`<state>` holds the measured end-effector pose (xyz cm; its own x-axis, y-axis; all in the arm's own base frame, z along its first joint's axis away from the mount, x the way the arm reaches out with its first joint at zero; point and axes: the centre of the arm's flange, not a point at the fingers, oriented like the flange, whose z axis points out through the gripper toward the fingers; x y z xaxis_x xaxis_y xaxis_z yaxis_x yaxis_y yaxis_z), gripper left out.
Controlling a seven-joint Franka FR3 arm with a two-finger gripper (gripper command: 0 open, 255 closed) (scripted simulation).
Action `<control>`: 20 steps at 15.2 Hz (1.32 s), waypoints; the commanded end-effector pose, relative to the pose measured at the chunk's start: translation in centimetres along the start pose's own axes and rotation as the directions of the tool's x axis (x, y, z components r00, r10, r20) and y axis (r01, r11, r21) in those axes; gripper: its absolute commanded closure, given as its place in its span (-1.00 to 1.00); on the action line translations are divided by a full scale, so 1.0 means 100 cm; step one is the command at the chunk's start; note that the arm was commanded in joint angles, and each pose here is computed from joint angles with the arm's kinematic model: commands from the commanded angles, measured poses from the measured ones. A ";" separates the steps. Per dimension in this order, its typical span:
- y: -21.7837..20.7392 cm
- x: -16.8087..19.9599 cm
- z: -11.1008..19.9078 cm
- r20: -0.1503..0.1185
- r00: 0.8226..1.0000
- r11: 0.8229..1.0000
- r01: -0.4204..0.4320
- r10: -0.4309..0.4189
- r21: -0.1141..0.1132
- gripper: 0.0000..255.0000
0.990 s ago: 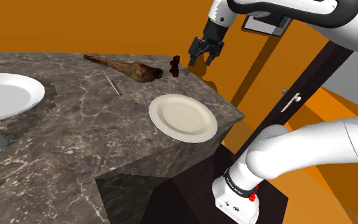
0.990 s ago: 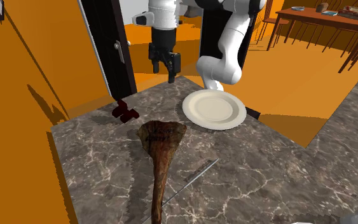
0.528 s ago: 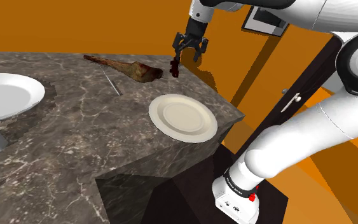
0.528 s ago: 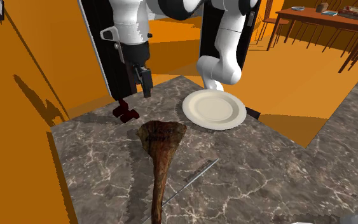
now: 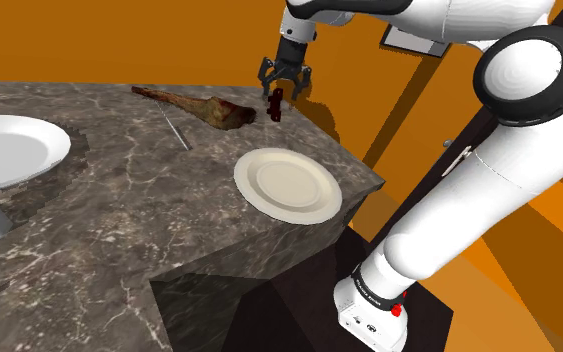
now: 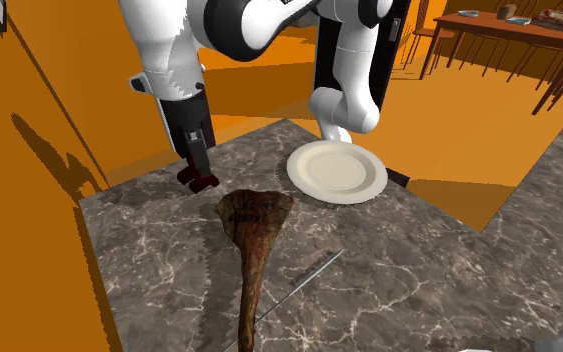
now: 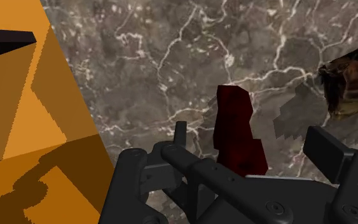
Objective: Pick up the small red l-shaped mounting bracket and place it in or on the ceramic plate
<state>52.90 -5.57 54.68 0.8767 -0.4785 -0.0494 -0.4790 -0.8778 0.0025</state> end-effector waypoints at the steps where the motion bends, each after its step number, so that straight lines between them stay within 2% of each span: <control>1: 0.000 0.001 0.010 0.000 1.000 1.000 -0.002 0.002 0.000 -1.00; 4: 0.000 0.001 0.023 0.000 1.000 1.000 -0.002 0.002 0.000 -1.00; 11: 0.000 0.001 0.023 0.000 1.000 1.000 -0.002 0.002 0.000 -1.00; 12: 0.000 0.001 0.023 0.000 1.000 1.000 -0.002 0.002 0.000 1.00; 20: 0.000 0.001 0.023 0.000 1.000 1.000 -0.002 0.002 0.000 1.00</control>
<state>52.87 -5.61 52.37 0.8758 -0.4801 -0.0495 -0.4806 -0.8770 0.0026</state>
